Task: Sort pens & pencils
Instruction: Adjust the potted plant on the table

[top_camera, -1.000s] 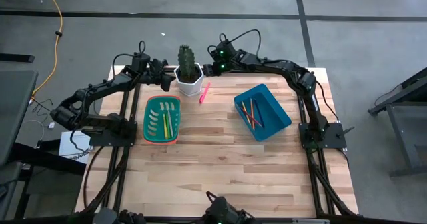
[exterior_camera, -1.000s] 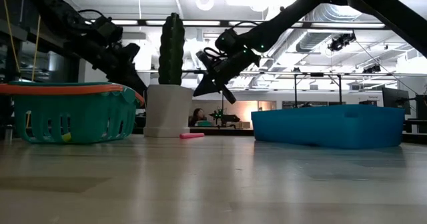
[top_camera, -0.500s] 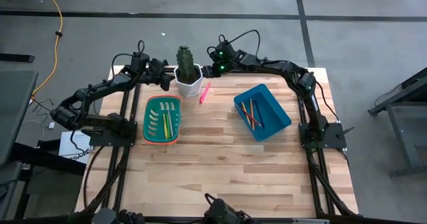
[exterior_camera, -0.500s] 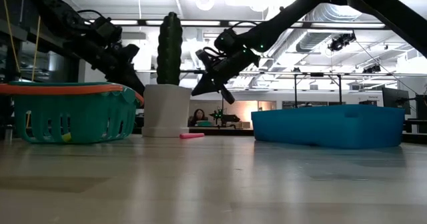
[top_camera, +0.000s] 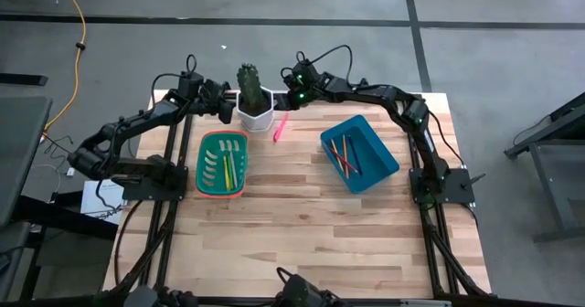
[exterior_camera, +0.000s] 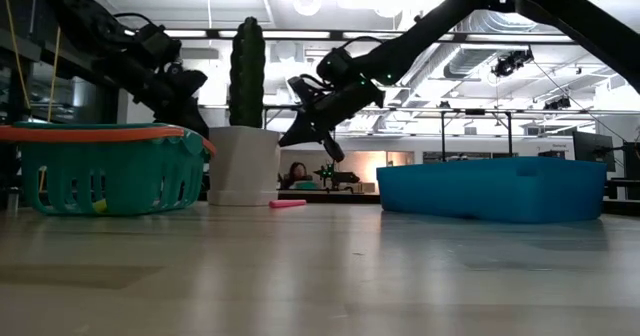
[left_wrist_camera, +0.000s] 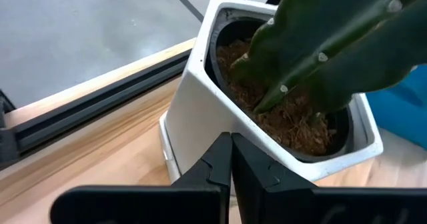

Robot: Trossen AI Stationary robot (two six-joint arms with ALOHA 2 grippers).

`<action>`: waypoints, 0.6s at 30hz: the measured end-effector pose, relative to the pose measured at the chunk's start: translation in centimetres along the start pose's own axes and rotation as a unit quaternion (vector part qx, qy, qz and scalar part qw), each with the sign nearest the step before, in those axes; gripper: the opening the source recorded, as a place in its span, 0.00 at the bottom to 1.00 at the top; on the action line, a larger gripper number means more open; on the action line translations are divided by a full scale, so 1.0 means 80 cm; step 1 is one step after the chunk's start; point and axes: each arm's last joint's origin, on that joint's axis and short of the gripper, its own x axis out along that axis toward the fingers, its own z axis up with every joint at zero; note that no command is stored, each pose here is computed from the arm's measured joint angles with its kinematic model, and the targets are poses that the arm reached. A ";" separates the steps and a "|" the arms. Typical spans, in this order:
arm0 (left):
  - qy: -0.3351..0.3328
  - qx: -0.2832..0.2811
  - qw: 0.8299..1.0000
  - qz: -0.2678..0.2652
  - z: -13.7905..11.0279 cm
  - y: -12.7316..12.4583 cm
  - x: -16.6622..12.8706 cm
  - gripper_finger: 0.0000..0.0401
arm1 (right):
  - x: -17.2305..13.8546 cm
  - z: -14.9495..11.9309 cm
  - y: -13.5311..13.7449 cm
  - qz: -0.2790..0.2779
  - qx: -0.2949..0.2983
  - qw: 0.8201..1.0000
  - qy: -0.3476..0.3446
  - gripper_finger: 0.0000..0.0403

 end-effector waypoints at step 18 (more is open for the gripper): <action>0.004 0.011 1.000 0.018 -0.001 -0.002 -0.007 0.00 | 0.003 -0.001 0.008 0.024 -0.012 1.000 0.002 0.00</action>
